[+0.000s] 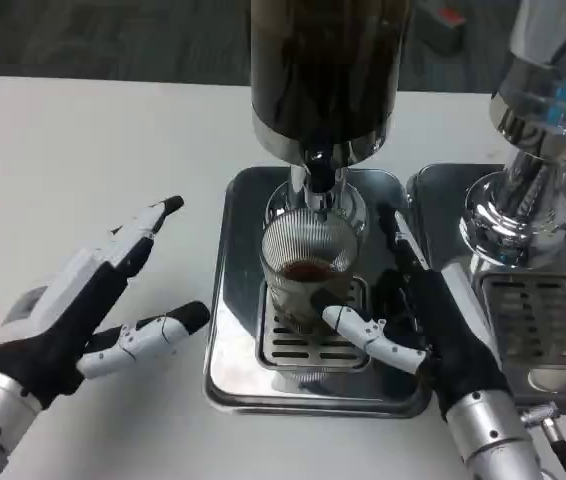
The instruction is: Grasp the cup under the faucet to collect the drink, then remove the cup.
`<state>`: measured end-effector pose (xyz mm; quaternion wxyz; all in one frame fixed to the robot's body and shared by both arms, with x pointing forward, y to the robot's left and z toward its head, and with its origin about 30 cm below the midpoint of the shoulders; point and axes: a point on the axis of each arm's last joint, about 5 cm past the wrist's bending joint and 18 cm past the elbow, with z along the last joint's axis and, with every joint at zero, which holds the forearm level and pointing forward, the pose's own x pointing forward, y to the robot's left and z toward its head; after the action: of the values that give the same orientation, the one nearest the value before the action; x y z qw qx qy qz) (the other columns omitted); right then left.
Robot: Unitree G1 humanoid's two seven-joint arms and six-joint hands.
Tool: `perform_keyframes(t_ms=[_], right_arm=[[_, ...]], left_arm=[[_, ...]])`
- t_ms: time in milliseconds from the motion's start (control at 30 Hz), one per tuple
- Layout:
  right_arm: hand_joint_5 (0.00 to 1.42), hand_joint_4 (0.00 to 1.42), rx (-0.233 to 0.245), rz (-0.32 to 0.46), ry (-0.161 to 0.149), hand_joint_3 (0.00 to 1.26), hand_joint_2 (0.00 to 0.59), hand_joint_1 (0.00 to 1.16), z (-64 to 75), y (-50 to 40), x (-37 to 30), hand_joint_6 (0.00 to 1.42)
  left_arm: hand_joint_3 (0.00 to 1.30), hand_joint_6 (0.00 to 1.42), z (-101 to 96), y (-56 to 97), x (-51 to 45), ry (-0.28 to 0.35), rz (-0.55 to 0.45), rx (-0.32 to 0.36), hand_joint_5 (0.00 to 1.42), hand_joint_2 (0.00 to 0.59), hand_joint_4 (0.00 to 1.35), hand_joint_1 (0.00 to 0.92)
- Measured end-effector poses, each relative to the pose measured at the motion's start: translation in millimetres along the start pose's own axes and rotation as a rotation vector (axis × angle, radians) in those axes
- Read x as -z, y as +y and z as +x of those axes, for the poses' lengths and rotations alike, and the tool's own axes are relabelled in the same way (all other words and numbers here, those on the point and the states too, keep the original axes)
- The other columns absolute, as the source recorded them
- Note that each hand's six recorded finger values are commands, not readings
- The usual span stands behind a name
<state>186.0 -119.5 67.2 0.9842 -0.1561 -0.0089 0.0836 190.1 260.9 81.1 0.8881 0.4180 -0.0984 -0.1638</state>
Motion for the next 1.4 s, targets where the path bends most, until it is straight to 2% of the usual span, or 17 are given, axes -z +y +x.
perform_keyframes(t_ms=[100,233,633,1000,1200,1400], right_arm=[[0.0,0.0,-0.008,0.006,-0.012,0.0,0.179,0.69,1.5,0.4,-0.6,0.11],[0.0,0.0,-0.017,0.02,-0.005,0.0,0.176,0.7,2.7,3.1,2.4,0.11],[0.0,0.0,-0.045,0.032,-0.022,0.0,0.17,0.72,7.3,10.5,3.5,0.18],[0.0,0.0,-0.056,0.024,-0.029,0.0,0.172,0.73,9.4,12.2,2.8,0.18],[0.0,0.0,-0.085,0.022,-0.04,0.0,0.167,0.73,10.1,18.2,0.2,0.19],[0.0,0.0,-0.093,0.018,-0.043,0.0,0.161,0.74,8.2,18.6,-0.4,0.18]], left_arm=[[0.0,0.0,-0.8,-3.3,1.4,0.011,-0.007,0.015,0.01,0.12,0.0,0.0],[0.0,0.0,-1.3,-4.4,2.4,0.023,-0.01,0.019,0.01,0.12,0.0,0.0],[0.0,0.0,-2.3,-6.4,3.7,0.033,-0.016,0.029,0.01,0.128,0.0,0.0],[0.0,0.0,-4.8,-7.5,4.5,0.04,-0.022,0.03,0.01,0.126,0.0,0.0],[0.0,0.0,-4.9,-7.5,4.5,0.041,-0.023,0.03,0.01,0.126,0.0,0.0],[0.0,0.0,-5.3,-7.5,4.6,0.042,-0.031,0.024,0.01,0.126,0.0,0.0]])
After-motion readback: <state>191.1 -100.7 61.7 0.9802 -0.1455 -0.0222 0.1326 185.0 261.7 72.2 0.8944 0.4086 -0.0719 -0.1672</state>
